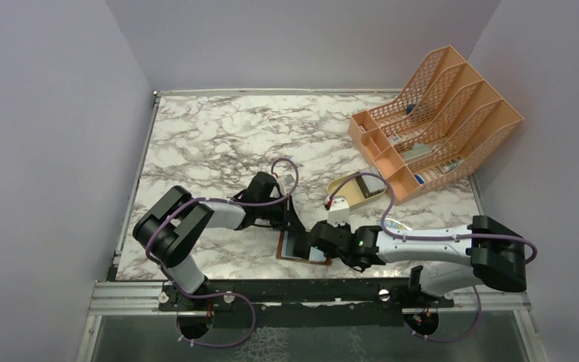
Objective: Put the credit cards into the card holder
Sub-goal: Insert the credit card into the card holder.
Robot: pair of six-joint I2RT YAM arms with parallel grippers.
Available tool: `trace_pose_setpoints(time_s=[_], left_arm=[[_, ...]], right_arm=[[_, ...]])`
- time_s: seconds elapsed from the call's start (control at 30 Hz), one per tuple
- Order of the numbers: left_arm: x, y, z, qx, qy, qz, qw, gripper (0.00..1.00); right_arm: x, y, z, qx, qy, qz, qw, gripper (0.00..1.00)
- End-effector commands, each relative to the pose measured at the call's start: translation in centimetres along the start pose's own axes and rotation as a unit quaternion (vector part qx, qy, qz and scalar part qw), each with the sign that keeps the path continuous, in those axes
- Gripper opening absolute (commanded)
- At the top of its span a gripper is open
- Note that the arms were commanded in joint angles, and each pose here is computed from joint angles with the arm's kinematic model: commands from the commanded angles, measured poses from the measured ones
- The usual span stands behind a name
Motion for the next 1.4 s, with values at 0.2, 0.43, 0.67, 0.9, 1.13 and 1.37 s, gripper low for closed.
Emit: trace_pose_setpoints(time_s=[0.2, 0.43, 0.67, 0.9, 1.13, 1.37], left_arm=[[1.5, -0.3, -0.6, -0.023, 0.011, 0.040, 0.999, 0.00], [1.0, -1.0, -0.7, -0.026, 0.010, 0.029, 0.999, 0.00], [0.9, -0.6, -0.6, -0.046, 0.005, 0.032, 0.998, 0.00], [1.3, 0.0, -0.5, -0.068, 0.009, 0.051, 0.996, 0.00], [0.8, 0.2, -0.5, -0.071, 0.009, 0.043, 0.997, 0.00], [0.6, 0.3, -1.2, -0.044, -0.004, 0.027, 0.999, 0.00]], right_arm=[[-0.4, -1.3, -2.2, 0.031, -0.003, -0.018, 0.999, 0.24], [-0.2, -1.6, -2.4, 0.034, -0.003, -0.013, 0.999, 0.22], [-0.3, -1.5, -2.4, 0.038, -0.001, -0.017, 0.999, 0.22], [-0.3, 0.6, -1.3, 0.044, -0.017, 0.004, 0.999, 0.23], [-0.3, -0.1, -2.8, 0.067, -0.031, 0.003, 0.997, 0.23], [-1.1, -0.7, -3.6, 0.070, -0.019, -0.025, 0.997, 0.20]])
Point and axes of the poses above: each gripper's point midway between its finger pads, its own y axis back along the fingers, its own x axis along the line the jaws close on, z = x × y, the point moved 6 cm from there along y, back along the fingers, and after that the axes turned 11 degrees about y, right-handed, at the moved point
